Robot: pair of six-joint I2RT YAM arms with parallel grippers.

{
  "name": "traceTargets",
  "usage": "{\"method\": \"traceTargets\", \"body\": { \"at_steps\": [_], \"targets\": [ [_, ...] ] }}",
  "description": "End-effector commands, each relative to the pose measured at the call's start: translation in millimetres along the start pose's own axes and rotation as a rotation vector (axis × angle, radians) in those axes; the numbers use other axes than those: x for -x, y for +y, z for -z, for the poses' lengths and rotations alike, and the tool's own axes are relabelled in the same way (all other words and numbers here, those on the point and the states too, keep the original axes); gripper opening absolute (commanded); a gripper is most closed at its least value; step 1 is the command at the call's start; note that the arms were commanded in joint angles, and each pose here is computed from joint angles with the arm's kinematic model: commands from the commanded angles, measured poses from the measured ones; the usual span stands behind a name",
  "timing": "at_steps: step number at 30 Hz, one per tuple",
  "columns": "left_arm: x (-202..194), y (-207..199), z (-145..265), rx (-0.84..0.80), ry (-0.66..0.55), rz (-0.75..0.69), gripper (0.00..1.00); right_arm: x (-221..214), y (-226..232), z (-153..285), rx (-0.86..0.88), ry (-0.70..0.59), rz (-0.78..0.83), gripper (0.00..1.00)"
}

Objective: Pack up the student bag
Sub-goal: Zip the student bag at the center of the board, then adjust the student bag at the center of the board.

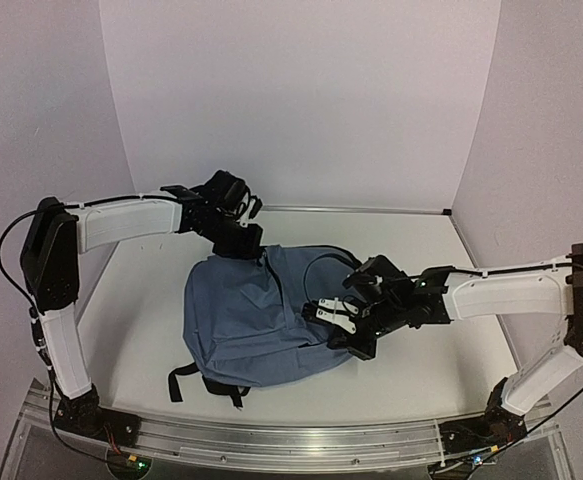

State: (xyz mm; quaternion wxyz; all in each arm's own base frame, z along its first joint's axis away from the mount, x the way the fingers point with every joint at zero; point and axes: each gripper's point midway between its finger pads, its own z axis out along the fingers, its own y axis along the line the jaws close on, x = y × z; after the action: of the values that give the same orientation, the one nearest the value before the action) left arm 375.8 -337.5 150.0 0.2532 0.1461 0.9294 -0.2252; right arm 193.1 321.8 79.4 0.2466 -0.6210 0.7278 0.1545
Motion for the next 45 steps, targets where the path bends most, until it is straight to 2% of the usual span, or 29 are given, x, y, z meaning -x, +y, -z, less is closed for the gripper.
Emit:
{"method": "traceTargets", "body": {
  "at_steps": [1, 8, 14, 17, 18, 21, 23, 26, 27, 32, 35, 38, 45],
  "targets": [
    [65.2, 22.8, 6.6, 0.046, -0.169, 0.005, 0.00, -66.4, 41.5, 0.4, 0.128, 0.239, -0.017, 0.00],
    [95.8, 47.1, -10.5, 0.069, -0.186, 0.044, 0.00, -71.9, 56.3, -2.0, 0.159, 0.255, -0.004, 0.00],
    [103.2, 71.2, -29.4, 0.109, -0.151, 0.060, 0.00, -69.4, 59.1, -0.2, 0.155, 0.248, 0.011, 0.00],
    [104.9, 54.3, -24.7, 0.022, -0.138, 0.048, 0.00, -55.3, 58.0, 2.8, 0.157, 0.215, -0.010, 0.00],
    [105.4, 44.8, -17.5, -0.022, -0.138, 0.047, 0.04, -45.9, 56.0, 5.3, 0.153, 0.194, -0.020, 0.03],
    [105.3, 20.3, 15.9, -0.131, -0.174, 0.060, 0.32, -9.0, 39.4, 19.6, 0.091, 0.113, -0.039, 0.28],
    [97.0, 18.5, 35.8, -0.135, -0.190, 0.082, 0.51, 14.8, 25.4, 33.9, 0.039, 0.055, -0.049, 0.39],
    [83.2, 18.1, 69.5, -0.123, -0.215, 0.116, 0.71, 44.0, -1.9, 57.1, 0.000, -0.012, -0.119, 0.51],
    [75.1, 19.8, 77.3, -0.112, -0.213, 0.131, 0.77, 48.9, -13.5, 63.0, -0.006, -0.022, -0.154, 0.55],
    [21.5, 37.3, 107.7, -0.048, -0.190, 0.260, 0.96, 62.4, -95.3, 90.9, -0.021, -0.093, -0.395, 0.81],
    [-15.4, 52.3, 120.5, -0.002, -0.182, 0.345, 1.00, 52.6, -142.6, 90.0, -0.074, -0.088, -0.478, 0.90],
    [-46.0, 55.8, 133.7, -0.002, -0.183, 0.427, 1.00, 42.5, -185.2, 81.7, -0.120, -0.074, -0.563, 0.92],
    [-115.8, 50.6, 127.9, 0.031, -0.105, 0.536, 1.00, 39.8, -222.2, 33.0, -0.071, -0.048, -0.629, 0.91]
  ]
}}
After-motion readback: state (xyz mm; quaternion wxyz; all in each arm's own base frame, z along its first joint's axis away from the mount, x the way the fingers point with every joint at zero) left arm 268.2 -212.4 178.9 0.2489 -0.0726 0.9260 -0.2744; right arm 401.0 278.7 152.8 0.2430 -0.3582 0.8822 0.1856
